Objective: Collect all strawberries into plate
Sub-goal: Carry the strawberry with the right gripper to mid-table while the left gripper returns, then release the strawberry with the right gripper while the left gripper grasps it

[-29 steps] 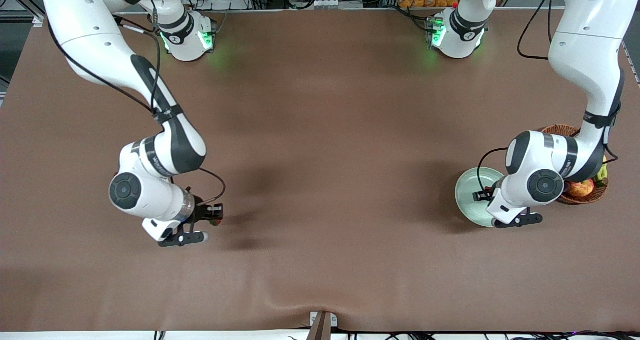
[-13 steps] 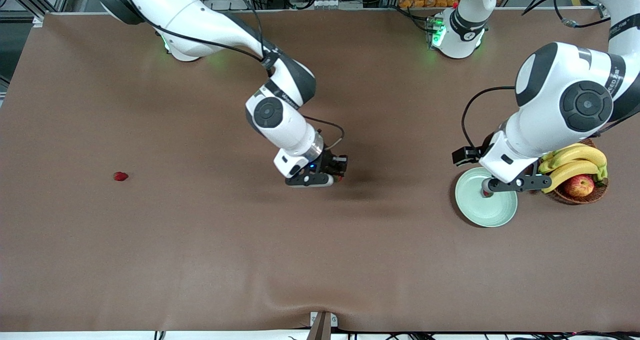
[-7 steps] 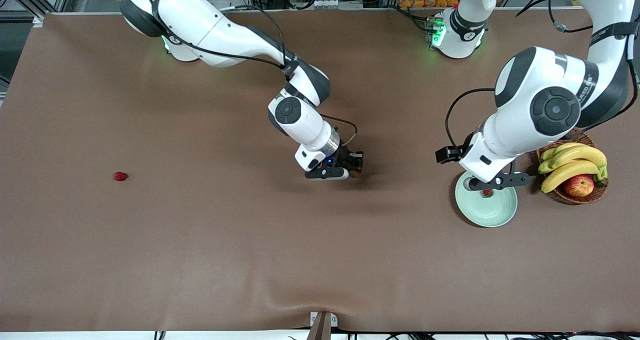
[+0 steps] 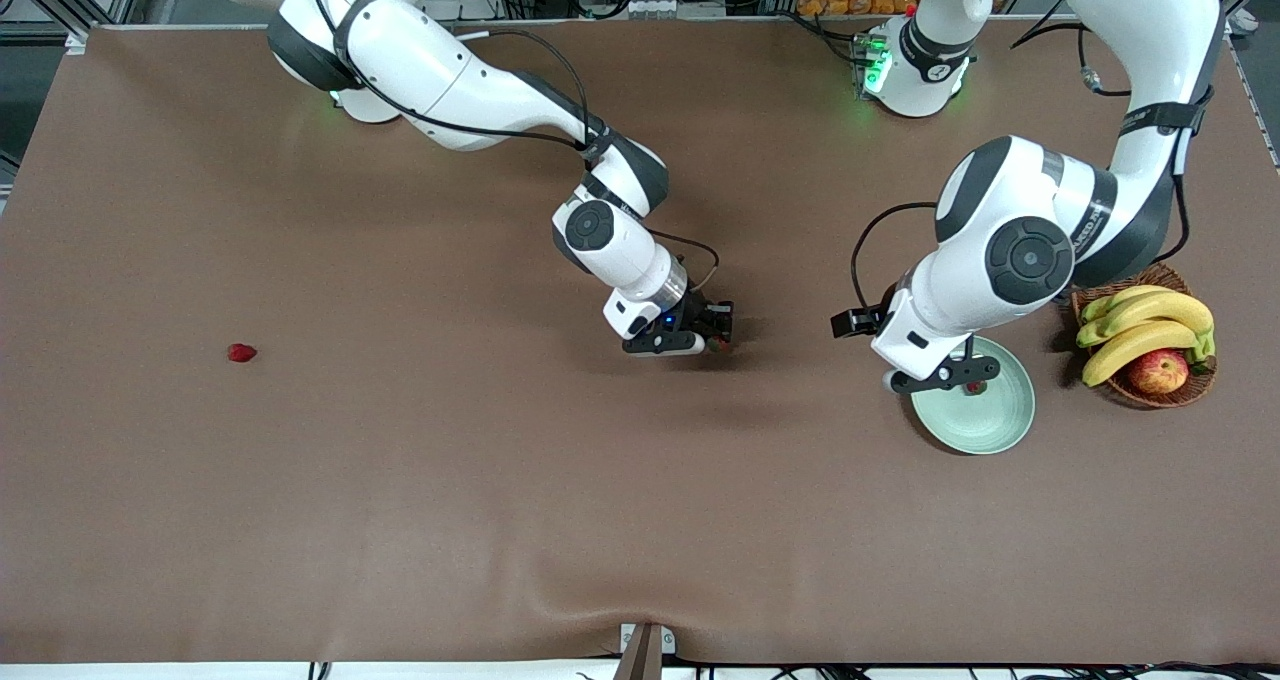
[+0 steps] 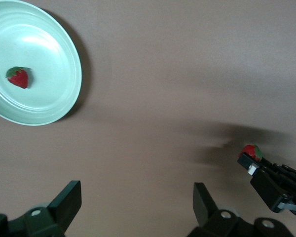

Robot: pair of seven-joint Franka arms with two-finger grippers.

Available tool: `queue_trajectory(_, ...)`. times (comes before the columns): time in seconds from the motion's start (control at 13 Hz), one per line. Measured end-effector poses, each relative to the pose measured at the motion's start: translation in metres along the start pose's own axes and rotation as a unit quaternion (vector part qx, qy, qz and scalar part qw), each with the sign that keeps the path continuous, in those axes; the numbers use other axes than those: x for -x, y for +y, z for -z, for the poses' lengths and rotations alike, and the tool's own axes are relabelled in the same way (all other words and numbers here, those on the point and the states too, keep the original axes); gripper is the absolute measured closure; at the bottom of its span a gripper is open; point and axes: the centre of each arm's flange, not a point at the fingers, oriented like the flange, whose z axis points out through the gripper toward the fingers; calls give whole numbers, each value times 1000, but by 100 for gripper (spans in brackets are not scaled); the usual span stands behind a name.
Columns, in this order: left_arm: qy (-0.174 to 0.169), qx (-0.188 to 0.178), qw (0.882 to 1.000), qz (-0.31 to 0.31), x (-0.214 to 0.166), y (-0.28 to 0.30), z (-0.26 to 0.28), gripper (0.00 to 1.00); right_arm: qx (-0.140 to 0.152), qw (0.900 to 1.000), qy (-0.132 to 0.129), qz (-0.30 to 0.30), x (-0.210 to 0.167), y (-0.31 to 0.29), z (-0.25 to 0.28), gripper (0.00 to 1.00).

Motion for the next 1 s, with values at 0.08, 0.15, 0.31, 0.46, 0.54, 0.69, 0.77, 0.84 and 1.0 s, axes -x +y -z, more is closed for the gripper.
queue_trajectory(0.08, 1, 1, 1000, -1, 1, 0, -8, 0, 6, 1000, 2, 4, 1, 3, -4, 69)
queue_trajectory(0.15, 2, 3, 1000, -1, 1, 0, -14, 0, 9, 1000, 3, 7, 3, 3, -6, 62)
queue_trajectory(0.31, 5, 6, 1000, -2, 2, 2, -24, 0, 10, 1000, 7, 11, 4, 2, -7, 42)
queue_trajectory(0.46, 8, 12, 1000, -4, 0, 4, -29, 0, 7, 1000, 19, 11, -6, 1, -1, 18)
queue_trajectory(0.54, 11, 16, 1000, -7, 0, 9, -32, 0, 5, 1000, 26, 10, -14, 0, 6, 9)
queue_trajectory(0.69, 21, 27, 999, -22, 3, 29, -40, 0, 4, 999, 41, 6, -35, -3, 29, 0)
queue_trajectory(0.77, 27, 35, 998, -35, 8, 47, -48, 0, 5, 999, 48, 1, -48, -1, 43, 0)
queue_trajectory(0.84, 34, 45, 998, -40, 14, 67, -58, 0, 7, 998, 55, -5, -60, 4, 57, 0)
queue_trajectory(1.0, 41, 65, 997, -26, 19, 94, -80, 0, 21, 998, 57, -15, -78, 18, 81, 0)
